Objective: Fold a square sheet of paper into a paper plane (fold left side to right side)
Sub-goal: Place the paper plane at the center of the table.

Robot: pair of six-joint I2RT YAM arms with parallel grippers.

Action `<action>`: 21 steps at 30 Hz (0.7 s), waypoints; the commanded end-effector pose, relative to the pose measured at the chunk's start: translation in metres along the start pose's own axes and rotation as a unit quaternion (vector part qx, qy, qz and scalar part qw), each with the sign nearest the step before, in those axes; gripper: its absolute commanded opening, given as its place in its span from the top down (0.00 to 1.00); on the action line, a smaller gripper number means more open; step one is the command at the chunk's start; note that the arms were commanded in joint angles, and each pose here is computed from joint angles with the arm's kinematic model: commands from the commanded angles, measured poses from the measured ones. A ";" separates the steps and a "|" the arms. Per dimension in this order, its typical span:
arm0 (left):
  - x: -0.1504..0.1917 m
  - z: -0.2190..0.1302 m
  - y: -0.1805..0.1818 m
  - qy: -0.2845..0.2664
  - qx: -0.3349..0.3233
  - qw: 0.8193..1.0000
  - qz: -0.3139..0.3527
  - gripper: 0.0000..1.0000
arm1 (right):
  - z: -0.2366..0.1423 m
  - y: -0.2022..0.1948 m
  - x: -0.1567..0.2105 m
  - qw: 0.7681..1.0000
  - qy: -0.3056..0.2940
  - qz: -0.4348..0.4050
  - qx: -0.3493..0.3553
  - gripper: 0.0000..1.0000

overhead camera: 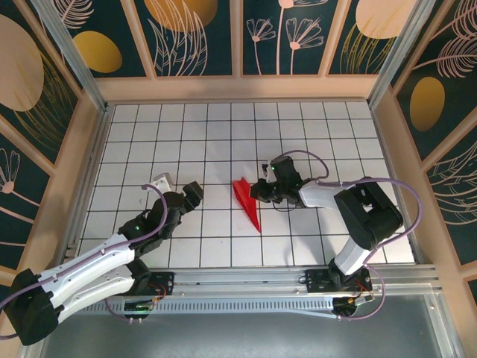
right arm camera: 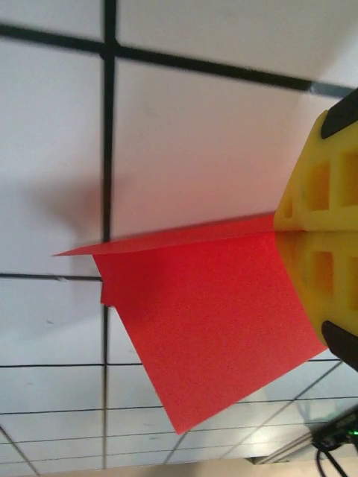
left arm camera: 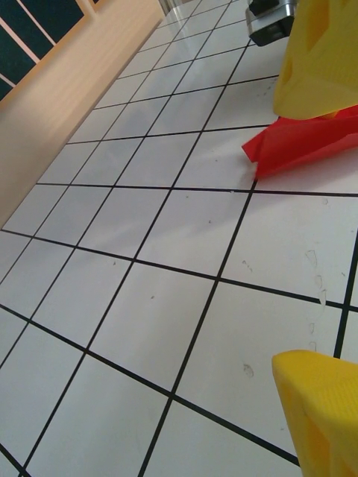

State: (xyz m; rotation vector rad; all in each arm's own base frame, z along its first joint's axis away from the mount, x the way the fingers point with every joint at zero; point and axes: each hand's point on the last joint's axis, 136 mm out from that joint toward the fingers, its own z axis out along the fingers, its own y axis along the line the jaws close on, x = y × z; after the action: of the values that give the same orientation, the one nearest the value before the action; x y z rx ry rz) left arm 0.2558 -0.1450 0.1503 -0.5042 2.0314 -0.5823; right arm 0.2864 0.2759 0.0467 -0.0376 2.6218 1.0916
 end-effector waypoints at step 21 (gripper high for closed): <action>0.004 0.010 -0.004 0.011 -0.010 1.000 0.020 0.18 | -0.050 -0.021 -0.030 0.982 -0.053 -0.077 0.162 0.57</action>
State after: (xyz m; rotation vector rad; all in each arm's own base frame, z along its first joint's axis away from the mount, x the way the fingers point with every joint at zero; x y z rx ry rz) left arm 0.2557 -0.1504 0.1288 -0.4735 2.1085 -0.5345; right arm 0.2993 0.2339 0.0503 -0.0644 2.6508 0.6964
